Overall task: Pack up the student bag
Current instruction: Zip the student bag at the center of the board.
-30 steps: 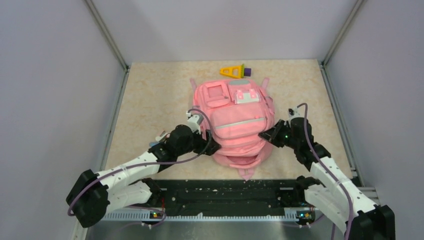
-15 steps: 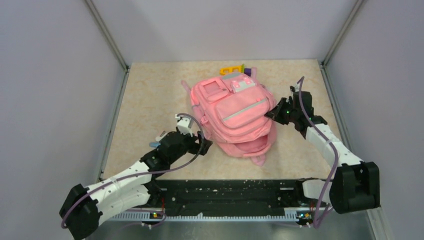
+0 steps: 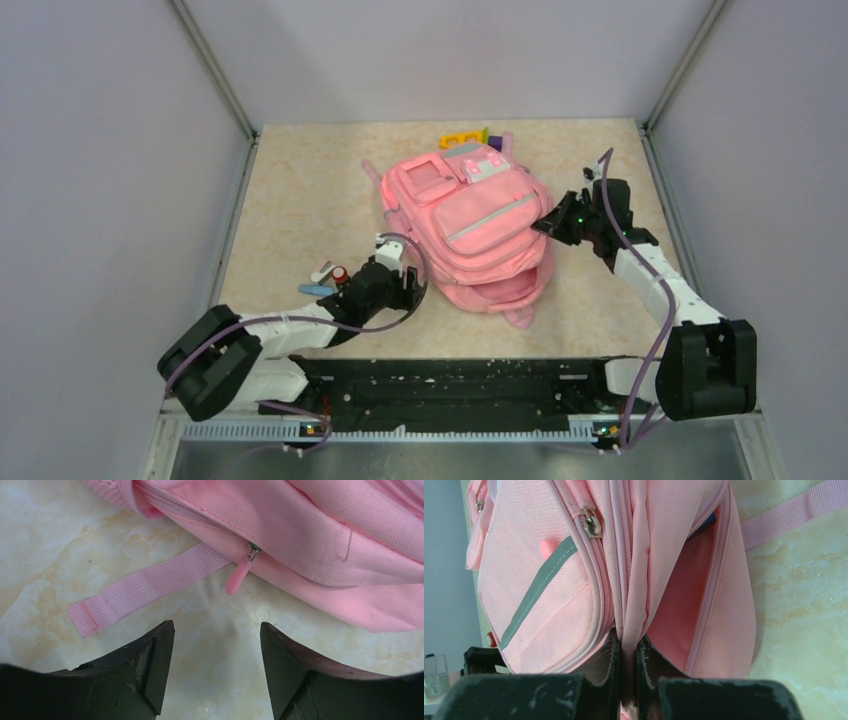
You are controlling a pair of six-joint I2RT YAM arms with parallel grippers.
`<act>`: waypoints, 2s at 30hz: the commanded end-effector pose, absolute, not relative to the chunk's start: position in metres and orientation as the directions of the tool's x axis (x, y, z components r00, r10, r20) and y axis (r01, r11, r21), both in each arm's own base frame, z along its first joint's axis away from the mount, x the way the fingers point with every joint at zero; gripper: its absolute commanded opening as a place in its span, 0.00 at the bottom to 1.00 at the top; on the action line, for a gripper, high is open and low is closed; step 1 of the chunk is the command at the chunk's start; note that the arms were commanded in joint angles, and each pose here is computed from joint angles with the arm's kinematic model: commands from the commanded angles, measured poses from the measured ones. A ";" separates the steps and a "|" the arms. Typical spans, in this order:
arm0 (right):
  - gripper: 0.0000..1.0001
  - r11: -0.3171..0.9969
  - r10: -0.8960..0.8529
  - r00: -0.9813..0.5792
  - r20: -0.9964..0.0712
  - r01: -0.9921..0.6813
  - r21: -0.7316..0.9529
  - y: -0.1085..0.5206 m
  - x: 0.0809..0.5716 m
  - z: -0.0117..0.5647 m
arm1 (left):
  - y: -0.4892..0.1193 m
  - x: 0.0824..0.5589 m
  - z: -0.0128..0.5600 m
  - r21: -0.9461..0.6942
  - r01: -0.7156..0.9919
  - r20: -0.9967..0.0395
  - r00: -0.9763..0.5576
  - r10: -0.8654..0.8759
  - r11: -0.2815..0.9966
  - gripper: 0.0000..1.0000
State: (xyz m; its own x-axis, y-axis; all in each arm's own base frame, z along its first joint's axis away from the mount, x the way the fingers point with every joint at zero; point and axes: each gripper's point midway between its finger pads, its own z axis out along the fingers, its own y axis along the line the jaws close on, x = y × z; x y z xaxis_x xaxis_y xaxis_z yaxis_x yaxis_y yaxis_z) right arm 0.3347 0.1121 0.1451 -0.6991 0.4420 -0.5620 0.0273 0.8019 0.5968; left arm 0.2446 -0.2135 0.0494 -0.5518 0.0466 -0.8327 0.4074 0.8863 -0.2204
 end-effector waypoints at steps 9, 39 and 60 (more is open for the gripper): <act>0.00 0.821 0.454 -0.531 -0.715 -0.062 0.567 0.095 0.362 0.201 | -0.245 0.288 0.077 -0.203 0.469 -0.925 -0.379 -0.012 0.860 0.55; 0.00 0.816 0.453 -0.531 -0.717 -0.078 0.573 0.097 0.365 0.190 | -0.261 0.277 0.045 -0.154 0.565 -0.890 -0.435 0.134 0.811 0.00; 0.00 0.763 0.601 -0.390 -0.698 0.019 0.646 0.084 0.350 0.176 | -0.391 0.163 0.113 -0.466 0.703 -0.825 -0.565 0.024 0.537 0.00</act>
